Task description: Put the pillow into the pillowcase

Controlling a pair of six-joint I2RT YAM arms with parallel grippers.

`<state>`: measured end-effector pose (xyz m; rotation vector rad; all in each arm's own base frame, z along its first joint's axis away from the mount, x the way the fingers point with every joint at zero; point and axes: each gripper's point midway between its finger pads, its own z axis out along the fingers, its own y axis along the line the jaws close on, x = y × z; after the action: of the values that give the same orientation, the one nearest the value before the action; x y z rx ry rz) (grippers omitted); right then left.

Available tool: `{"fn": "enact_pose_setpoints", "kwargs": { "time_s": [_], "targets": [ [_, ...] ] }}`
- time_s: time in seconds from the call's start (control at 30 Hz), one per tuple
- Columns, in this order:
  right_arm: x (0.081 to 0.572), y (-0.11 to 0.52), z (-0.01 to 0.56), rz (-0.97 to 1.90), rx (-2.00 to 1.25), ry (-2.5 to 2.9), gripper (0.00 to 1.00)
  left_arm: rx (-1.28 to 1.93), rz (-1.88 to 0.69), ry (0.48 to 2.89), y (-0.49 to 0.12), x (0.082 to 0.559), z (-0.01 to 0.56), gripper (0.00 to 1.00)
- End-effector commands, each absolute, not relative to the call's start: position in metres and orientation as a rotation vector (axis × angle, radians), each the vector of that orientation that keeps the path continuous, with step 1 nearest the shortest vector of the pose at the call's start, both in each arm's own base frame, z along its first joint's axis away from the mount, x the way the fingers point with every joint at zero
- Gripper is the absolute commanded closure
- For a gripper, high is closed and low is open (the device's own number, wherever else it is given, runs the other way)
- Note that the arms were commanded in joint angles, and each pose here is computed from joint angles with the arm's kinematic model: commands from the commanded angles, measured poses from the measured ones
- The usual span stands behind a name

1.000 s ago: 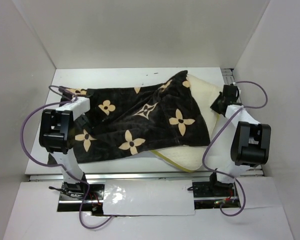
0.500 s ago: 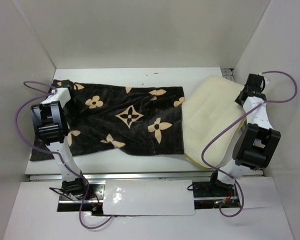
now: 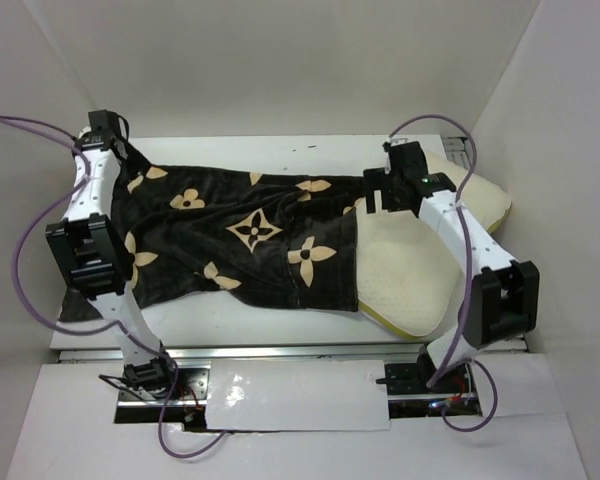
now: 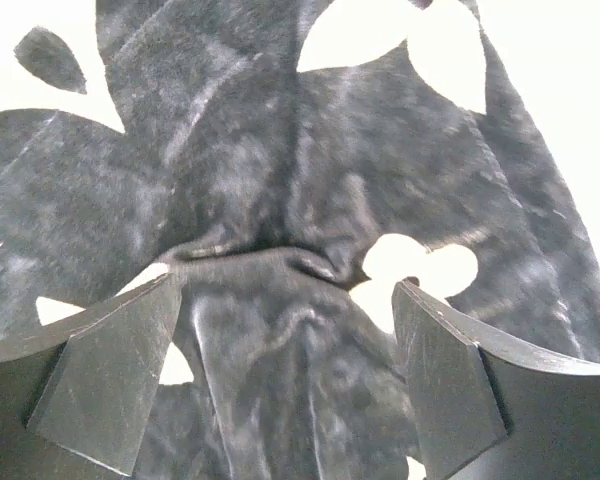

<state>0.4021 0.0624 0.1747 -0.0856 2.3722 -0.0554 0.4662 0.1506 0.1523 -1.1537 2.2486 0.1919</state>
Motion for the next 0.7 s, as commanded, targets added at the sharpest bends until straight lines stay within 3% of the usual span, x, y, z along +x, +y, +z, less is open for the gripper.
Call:
{"fn": "enact_pose_setpoints", "kwargs": {
  "time_s": [0.0,0.07,0.27,0.5,0.67],
  "targets": [
    [0.344,0.055,0.183,-0.071,-0.048,2.474,0.01,-1.042,0.209,2.286,0.108,0.441,0.178,0.0],
    [0.311,0.079,0.166,-0.003,-0.145,2.568,0.01,-0.967,0.166,2.306,0.079,0.438,0.178,0.0],
    [0.23,0.14,0.15,0.033,-0.262,2.722,0.01,-0.468,-0.221,2.462,-0.097,0.431,0.164,0.0],
    [0.219,0.134,0.137,-0.125,-0.059,2.657,0.01,-0.142,-0.638,2.58,-0.226,0.37,0.143,0.0],
    [0.216,0.131,0.143,-0.029,-0.005,2.575,0.01,-0.067,-0.571,2.675,-0.258,0.338,0.113,0.02]
  ]
}}
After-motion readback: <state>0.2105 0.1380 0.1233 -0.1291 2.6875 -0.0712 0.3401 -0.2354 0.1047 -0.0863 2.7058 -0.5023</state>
